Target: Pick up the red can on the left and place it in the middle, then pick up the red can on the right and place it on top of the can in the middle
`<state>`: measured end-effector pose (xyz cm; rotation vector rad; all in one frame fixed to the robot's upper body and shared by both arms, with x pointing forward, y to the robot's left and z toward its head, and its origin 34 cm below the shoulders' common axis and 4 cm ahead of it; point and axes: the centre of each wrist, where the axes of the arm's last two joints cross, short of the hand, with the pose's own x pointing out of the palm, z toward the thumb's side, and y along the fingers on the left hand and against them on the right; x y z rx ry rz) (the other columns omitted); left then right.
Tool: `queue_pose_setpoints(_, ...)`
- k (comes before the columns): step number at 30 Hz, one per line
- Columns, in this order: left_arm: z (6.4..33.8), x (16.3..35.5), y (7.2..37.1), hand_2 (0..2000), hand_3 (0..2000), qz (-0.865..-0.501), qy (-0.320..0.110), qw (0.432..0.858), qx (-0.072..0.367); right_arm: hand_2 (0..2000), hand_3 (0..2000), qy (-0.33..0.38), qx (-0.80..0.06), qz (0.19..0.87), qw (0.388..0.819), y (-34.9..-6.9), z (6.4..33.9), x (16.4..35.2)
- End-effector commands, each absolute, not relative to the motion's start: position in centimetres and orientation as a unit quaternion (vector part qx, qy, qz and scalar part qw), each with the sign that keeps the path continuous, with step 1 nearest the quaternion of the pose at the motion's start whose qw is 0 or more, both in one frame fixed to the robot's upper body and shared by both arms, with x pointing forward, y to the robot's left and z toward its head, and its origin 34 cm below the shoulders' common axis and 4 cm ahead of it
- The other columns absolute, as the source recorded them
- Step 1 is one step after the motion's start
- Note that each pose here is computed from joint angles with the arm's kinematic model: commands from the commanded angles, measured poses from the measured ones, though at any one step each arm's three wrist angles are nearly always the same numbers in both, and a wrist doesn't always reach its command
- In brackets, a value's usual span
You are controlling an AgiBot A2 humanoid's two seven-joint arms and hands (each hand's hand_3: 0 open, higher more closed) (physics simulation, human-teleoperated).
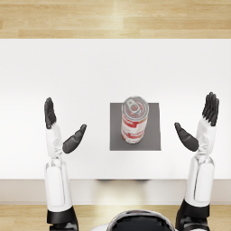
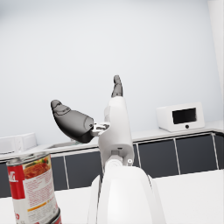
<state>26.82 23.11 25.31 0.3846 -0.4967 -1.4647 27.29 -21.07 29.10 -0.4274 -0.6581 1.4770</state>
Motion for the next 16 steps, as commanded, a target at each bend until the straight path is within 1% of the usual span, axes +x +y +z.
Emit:
queue_pose_setpoints(1,25.26,26.77,23.22,0,0,-0.656,-0.223,0.701,0.172,0,0,-0.291,-0.187,0.653,0.674,-21.24,28.89,27.30)
queue_pose_setpoints(16,25.16,26.66,23.51,0,0,-0.651,-0.223,0.705,0.171,0,0,-0.287,-0.181,0.648,0.682,-21.67,28.37,27.32)
